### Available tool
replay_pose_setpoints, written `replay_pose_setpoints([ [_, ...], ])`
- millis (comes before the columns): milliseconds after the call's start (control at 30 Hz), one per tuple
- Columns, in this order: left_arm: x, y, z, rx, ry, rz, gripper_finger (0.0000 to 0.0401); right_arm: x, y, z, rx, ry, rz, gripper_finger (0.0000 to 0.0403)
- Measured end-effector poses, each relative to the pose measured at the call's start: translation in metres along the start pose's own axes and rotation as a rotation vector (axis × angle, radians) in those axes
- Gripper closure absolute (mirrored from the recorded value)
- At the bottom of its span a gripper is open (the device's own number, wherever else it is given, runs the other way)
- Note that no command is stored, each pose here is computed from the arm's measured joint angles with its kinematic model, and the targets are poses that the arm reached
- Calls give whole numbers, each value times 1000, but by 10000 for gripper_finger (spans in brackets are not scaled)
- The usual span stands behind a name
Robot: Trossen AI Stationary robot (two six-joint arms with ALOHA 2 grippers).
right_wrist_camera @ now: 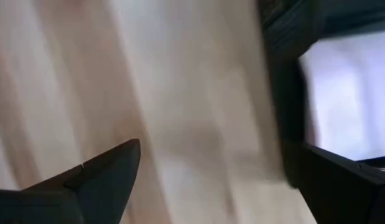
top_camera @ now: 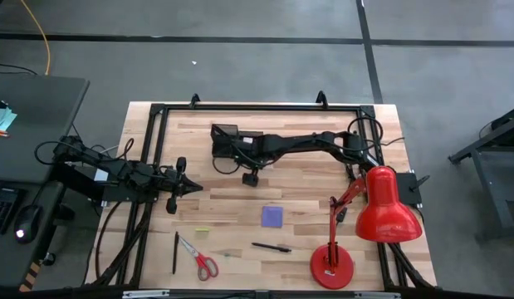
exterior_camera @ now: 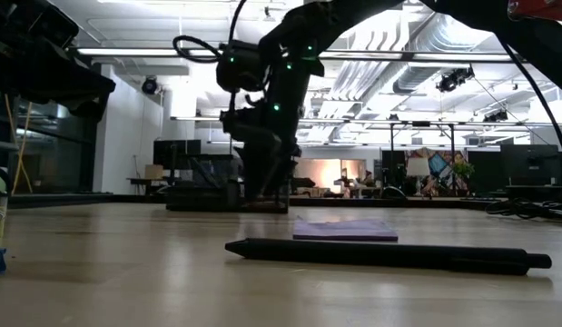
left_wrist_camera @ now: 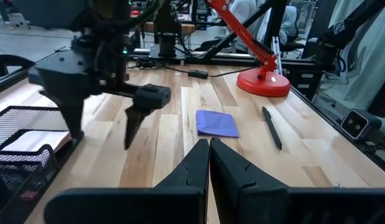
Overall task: Pick and place office supplies into organizer
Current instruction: Adjust the black desk organizer, then put the yellow eraser into the black desk organizer
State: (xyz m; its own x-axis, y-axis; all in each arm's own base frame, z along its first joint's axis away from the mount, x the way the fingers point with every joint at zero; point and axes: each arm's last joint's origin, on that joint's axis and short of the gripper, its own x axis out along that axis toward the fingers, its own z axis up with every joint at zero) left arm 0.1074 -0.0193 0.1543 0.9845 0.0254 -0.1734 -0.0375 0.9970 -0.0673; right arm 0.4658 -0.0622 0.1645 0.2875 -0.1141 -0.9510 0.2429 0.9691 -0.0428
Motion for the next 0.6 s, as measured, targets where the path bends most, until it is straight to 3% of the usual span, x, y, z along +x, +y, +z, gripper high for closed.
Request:
replay_pose_setpoints([
  [167,0,0,0,0,0,0,400,-13,0,14,90,-80,20,12],
  [400,0,0,0,0,0,0,400,-22,31,24,7,-186,198,13],
  [600,0,0,0,0,0,1,400,-25,43,29,10,-256,246,11],
])
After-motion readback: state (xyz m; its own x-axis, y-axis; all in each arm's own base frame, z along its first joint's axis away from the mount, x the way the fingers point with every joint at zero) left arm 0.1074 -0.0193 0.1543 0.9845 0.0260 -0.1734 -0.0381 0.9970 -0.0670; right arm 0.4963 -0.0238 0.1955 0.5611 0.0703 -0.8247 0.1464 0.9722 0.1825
